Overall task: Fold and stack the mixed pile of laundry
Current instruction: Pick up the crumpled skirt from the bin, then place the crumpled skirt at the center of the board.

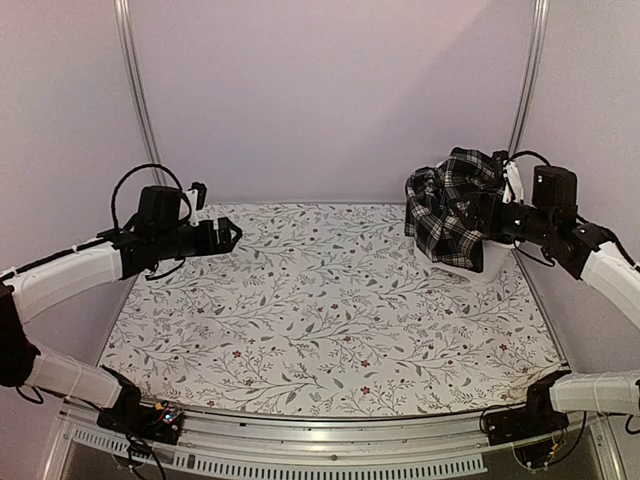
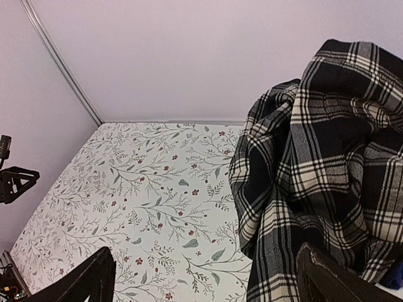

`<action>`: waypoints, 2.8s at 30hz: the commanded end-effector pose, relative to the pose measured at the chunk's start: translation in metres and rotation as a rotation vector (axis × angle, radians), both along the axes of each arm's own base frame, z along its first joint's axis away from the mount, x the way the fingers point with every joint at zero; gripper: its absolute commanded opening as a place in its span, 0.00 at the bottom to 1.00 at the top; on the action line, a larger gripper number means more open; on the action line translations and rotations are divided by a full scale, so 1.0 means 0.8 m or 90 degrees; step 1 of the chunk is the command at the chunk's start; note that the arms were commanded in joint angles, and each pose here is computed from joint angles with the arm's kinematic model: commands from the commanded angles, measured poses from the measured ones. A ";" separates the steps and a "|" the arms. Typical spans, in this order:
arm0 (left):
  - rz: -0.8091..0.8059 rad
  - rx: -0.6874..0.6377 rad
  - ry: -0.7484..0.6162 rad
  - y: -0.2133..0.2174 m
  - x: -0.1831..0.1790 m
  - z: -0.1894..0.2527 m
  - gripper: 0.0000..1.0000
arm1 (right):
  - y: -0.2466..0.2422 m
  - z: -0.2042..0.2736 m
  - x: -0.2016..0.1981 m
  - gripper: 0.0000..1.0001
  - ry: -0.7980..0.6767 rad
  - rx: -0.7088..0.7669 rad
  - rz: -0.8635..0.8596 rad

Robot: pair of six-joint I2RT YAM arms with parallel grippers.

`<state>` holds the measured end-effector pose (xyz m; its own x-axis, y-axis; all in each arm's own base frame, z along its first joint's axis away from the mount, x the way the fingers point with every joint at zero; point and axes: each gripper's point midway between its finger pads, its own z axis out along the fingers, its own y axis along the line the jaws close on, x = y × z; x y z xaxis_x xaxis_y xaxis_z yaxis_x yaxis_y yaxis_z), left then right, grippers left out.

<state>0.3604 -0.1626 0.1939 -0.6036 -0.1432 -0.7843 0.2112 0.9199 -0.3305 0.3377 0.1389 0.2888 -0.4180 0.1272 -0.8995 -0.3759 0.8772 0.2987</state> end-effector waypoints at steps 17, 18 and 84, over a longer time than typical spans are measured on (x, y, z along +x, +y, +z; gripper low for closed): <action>0.063 -0.054 -0.089 -0.003 0.036 0.106 1.00 | -0.205 0.085 0.186 0.99 0.006 -0.092 -0.308; 0.066 -0.053 -0.091 -0.002 0.037 0.106 1.00 | -0.217 0.073 0.192 0.99 0.024 -0.087 -0.322; 0.278 -0.180 -0.041 0.150 0.036 0.094 1.00 | 0.353 0.354 -0.080 0.00 -0.208 0.287 0.772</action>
